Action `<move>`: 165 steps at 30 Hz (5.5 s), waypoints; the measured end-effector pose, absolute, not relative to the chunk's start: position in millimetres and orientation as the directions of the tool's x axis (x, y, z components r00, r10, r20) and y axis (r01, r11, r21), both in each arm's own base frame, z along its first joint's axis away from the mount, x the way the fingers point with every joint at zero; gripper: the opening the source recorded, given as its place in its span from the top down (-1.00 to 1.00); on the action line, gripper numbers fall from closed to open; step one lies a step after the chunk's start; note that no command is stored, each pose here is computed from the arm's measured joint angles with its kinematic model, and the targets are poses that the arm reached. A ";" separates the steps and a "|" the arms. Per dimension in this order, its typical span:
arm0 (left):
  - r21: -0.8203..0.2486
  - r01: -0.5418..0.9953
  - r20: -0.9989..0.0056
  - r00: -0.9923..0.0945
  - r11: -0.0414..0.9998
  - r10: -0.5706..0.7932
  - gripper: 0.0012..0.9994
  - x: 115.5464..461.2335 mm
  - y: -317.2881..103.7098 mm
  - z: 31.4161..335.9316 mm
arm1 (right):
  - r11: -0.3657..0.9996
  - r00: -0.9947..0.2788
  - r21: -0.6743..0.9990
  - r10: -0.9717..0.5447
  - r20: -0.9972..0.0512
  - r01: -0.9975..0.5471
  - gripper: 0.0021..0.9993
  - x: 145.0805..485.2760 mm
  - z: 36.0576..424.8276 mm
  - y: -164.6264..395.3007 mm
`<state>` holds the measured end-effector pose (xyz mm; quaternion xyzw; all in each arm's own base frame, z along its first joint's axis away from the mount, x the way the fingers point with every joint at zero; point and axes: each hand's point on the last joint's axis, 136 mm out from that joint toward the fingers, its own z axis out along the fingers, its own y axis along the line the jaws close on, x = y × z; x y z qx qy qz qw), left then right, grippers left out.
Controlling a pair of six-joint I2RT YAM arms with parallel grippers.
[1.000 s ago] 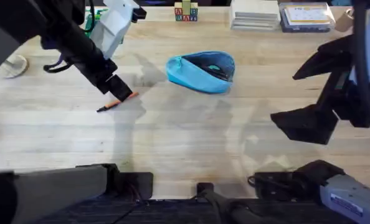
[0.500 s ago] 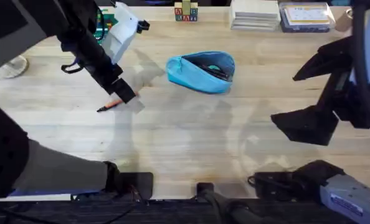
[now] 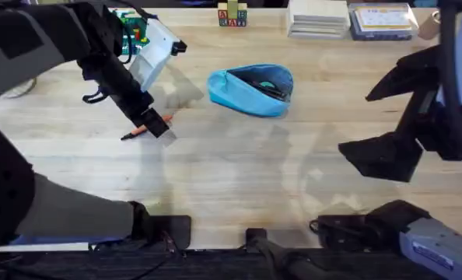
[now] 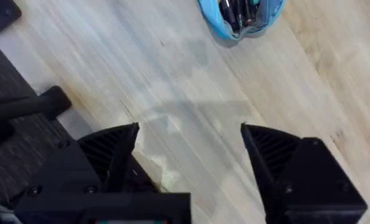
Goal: Unzip the bag, pick up the pens from the table one at a time and place them inside, then zip the bag closed.
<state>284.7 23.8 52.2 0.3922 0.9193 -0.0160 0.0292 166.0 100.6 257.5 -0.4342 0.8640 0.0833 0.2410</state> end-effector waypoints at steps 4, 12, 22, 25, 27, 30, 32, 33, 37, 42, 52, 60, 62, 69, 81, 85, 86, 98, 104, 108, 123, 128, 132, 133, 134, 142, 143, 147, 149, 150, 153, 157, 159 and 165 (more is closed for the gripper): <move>-0.008 0.722 -0.075 -0.691 0.692 0.719 -0.99 284.0 23.9 47.7 | 0.609 -0.507 -0.065 -0.710 -0.489 -0.790 -0.99 166.0 257.5 100.6; -0.007 0.723 -0.078 -0.689 0.691 0.720 -0.99 279.5 23.0 34.9 | 0.609 -0.507 -0.065 -0.710 -0.488 -0.790 -1.00 165.9 257.5 100.5; 0.007 0.723 -0.085 -0.688 0.691 0.720 -0.67 282.9 24.0 34.6 | 0.609 -0.507 -0.065 -0.710 -0.488 -0.790 -1.00 165.8 257.5 100.5; 0.010 0.723 -0.087 -0.688 0.691 0.721 -0.39 283.7 24.1 34.7 | 0.609 -0.507 -0.065 -0.710 -0.488 -0.791 -1.00 165.7 257.4 100.5; 0.011 0.723 -0.087 -0.688 0.691 0.721 -0.21 283.8 24.1 34.6 | 0.609 -0.507 -0.065 -0.710 -0.488 -0.790 -1.00 165.8 257.4 100.4; 0.012 0.725 -0.088 -0.686 0.689 0.723 0.05 284.0 24.2 34.7 | 0.609 -0.507 -0.065 -0.710 -0.488 -0.790 -1.00 165.7 257.4 100.5; 0.011 0.724 -0.088 -0.687 0.690 0.721 0.07 283.9 24.1 34.6 | 0.609 -0.507 -0.065 -0.710 -0.488 -0.790 -1.00 165.8 257.4 100.5; 0.011 0.722 -0.088 -0.689 0.692 0.720 0.11 284.0 24.1 34.6 | 0.609 -0.507 -0.065 -0.710 -0.488 -0.791 -1.00 165.7 257.4 100.5; 0.010 0.721 -0.088 -0.689 0.693 0.719 0.45 283.9 24.1 34.6 | 0.609 -0.510 -0.062 -0.711 -0.484 -0.791 -0.99 164.6 256.8 100.1; 0.013 0.718 -0.087 -0.693 0.696 0.716 0.75 284.4 24.6 34.7 | 0.609 -0.517 -0.053 -0.714 -0.472 -0.792 -1.00 161.3 255.0 98.8; 0.016 0.718 -0.090 -0.692 0.695 0.717 0.92 284.9 24.8 35.3 | 0.609 -0.519 -0.051 -0.715 -0.468 -0.792 -0.99 160.3 254.5 98.4; -0.015 0.717 -0.137 -0.692 0.697 0.709 0.92 286.2 16.8 37.2 | 0.609 -0.519 -0.051 -0.715 -0.468 -0.792 -1.00 160.3 254.5 98.4; -0.032 0.721 -0.174 -0.686 0.693 0.706 0.92 287.9 9.5 40.3 | 0.609 -0.519 -0.051 -0.715 -0.468 -0.792 -1.00 160.4 254.6 98.4; 0.049 0.727 -0.306 -0.642 0.685 0.703 0.92 299.5 -0.1 82.1 | 0.609 -0.518 -0.052 -0.714 -0.470 -0.792 -1.00 160.9 254.8 98.6; 0.205 0.633 -0.529 -0.571 0.747 0.628 0.92 298.4 -11.1 172.1 | 0.609 -0.518 -0.052 -0.714 -0.470 -0.792 -1.00 160.9 254.8 98.6; 0.197 0.584 -0.584 -0.576 0.788 0.573 0.92 289.9 -14.8 192.1 | 0.622 -0.533 -0.043 -0.703 -0.471 -0.782 -1.00 160.8 254.8 98.6; 0.192 0.578 -0.594 -0.575 0.793 0.563 0.92 287.5 -16.3 195.4 | 0.627 -0.539 -0.040 -0.698 -0.471 -0.778 -1.00 160.8 254.8 98.6; 0.059 0.621 -0.668 -0.557 0.781 0.493 0.92 271.4 -43.4 206.2 | 0.672 -0.604 0.007 -0.660 -0.447 -0.740 -1.00 154.0 251.5 96.1; 0.036 0.648 -0.703 -0.524 0.761 0.480 0.92 272.7 -53.6 212.3 | 0.675 -0.610 0.013 -0.659 -0.440 -0.738 -1.00 152.2 250.6 95.4; 0.058 0.678 -0.724 -0.477 0.732 0.499 0.92 276.7 -64.7 217.7 | 0.675 -0.610 0.013 -0.659 -0.441 -0.738 -1.00 152.4 250.7 95.5; 0.122 0.852 -0.788 -0.229 0.509 0.572 0.92 290.8 -158.3 226.6 | 0.751 -0.689 0.060 -0.566 -0.452 -0.657 -1.00 156.5 252.6 97.0; 0.074 0.901 -0.773 -0.219 0.428 0.596 0.92 297.1 -196.2 209.7 | 0.759 -0.698 0.066 -0.557 -0.451 -0.648 -1.00 156.3 252.6 97.0; 0.075 0.910 -0.776 -0.204 0.408 0.597 0.92 310.4 -210.9 220.8 | 0.759 -0.698 0.067 -0.556 -0.451 -0.648 -1.00 156.3 252.6 97.0; 0.073 0.912 -0.776 -0.202 0.403 0.598 0.92 313.7 -214.4 224.5 | 0.759 -0.698 0.067 -0.556 -0.451 -0.648 -1.00 156.3 252.6 97.0; 0.070 0.915 -0.774 -0.201 0.398 0.600 0.92 316.2 -217.8 227.1 | 0.759 -0.698 0.067 -0.556 -0.451 -0.648 -1.00 156.3 252.6 97.0; 0.020 0.936 -0.697 -0.240 0.352 0.676 0.92 332.2 -240.3 225.3 | 0.759 -0.698 0.067 -0.556 -0.451 -0.648 -1.00 156.3 252.6 97.0; 0.014 0.938 -0.681 -0.244 0.345 0.691 0.92 333.5 -242.7 222.9 | 0.759 -0.698 0.067 -0.556 -0.451 -0.648 -1.00 156.3 252.6 97.0; 0.028 0.957 -0.634 -0.207 0.290 0.745 0.92 344.3 -264.9 216.1 | 0.759 -0.698 0.067 -0.556 -0.451 -0.648 -1.00 156.3 252.6 97.0; 0.036 0.961 -0.626 -0.193 0.275 0.756 0.92 345.5 -270.0 212.4 | 0.759 -0.699 0.067 -0.556 -0.451 -0.647 -0.99 156.2 252.5 96.9; 0.036 0.963 -0.620 -0.189 0.268 0.761 0.92 345.4 -271.5 209.5 | 0.759 -0.698 0.067 -0.556 -0.451 -0.647 -0.99 156.3 252.6 97.0; 0.029 0.964 -0.602 -0.194 0.264 0.774 0.92 345.9 -271.1 201.0 | 0.759 -0.698 0.067 -0.556 -0.451 -0.647 -1.00 156.3 252.6 97.0; 0.026 0.963 -0.589 -0.201 0.267 0.783 0.92 347.8 -269.9 194.9 | 0.759 -0.699 0.067 -0.556 -0.451 -0.647 -1.00 156.3 252.6 97.0; 0.022 0.964 -0.586 -0.203 0.266 0.784 0.92 346.7 -269.4 194.3 | 0.761 -0.700 0.068 -0.554 -0.451 -0.646 -1.00 156.3 252.6 97.0; 0.016 0.964 -0.582 -0.207 0.266 0.786 0.92 345.4 -268.6 193.5 | 0.761 -0.700 0.068 -0.554 -0.451 -0.645 -1.00 156.3 252.6 97.0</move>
